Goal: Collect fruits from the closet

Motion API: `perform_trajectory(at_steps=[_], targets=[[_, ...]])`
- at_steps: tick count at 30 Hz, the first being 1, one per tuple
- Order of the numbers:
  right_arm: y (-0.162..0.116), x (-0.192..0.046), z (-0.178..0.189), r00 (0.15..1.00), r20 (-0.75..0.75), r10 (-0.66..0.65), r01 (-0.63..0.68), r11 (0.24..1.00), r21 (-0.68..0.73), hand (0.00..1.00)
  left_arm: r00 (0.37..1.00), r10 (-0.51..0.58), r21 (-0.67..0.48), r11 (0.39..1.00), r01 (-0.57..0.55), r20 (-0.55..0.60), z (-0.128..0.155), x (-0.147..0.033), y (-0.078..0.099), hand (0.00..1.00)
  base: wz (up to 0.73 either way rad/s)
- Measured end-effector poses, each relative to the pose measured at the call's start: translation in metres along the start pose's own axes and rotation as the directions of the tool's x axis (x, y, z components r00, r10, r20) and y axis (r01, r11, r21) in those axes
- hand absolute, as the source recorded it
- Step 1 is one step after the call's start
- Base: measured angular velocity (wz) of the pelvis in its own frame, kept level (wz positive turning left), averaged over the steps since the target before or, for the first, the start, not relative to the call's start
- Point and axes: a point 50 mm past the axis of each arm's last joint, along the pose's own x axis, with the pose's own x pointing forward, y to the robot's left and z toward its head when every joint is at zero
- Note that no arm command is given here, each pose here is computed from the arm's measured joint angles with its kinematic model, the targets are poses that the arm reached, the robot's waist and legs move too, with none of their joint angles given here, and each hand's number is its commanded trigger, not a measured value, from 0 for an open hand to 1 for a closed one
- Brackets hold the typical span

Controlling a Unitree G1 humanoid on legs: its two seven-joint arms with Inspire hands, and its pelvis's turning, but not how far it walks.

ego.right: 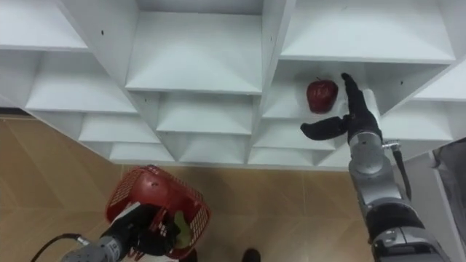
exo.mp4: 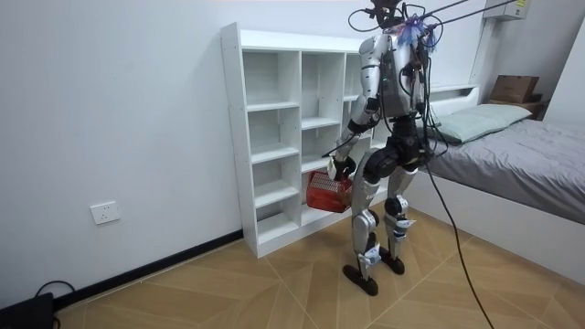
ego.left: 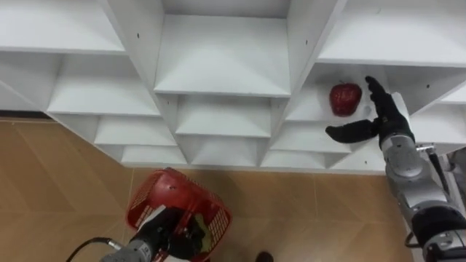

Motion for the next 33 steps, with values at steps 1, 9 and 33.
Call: perform_trajectory(at_steps=[1, 9, 33], targets=[[0.000, 0.000, 0.001, 1.000, 0.002, -0.006, 0.006, 1.000, 0.001, 0.00, 1.000, 0.002, 0.009, 1.000, -0.002, 0.006, 0.003, 0.001, 0.000, 1.00, 0.00], [0.001, 0.001, 0.003, 1.000, 0.010, -0.026, 0.026, 1.000, -0.016, 0.00, 1.000, 0.005, 0.023, 1.000, -0.005, 0.010, 0.006, 0.003, 0.000, 1.00, -0.04], [-0.007, 0.009, 0.018, 0.995, 0.009, -0.102, 0.102, 0.993, 0.062, 0.00, 0.998, 0.051, 0.003, 0.999, -0.051, -0.035, 0.002, 0.005, 0.005, 1.00, -0.03]])
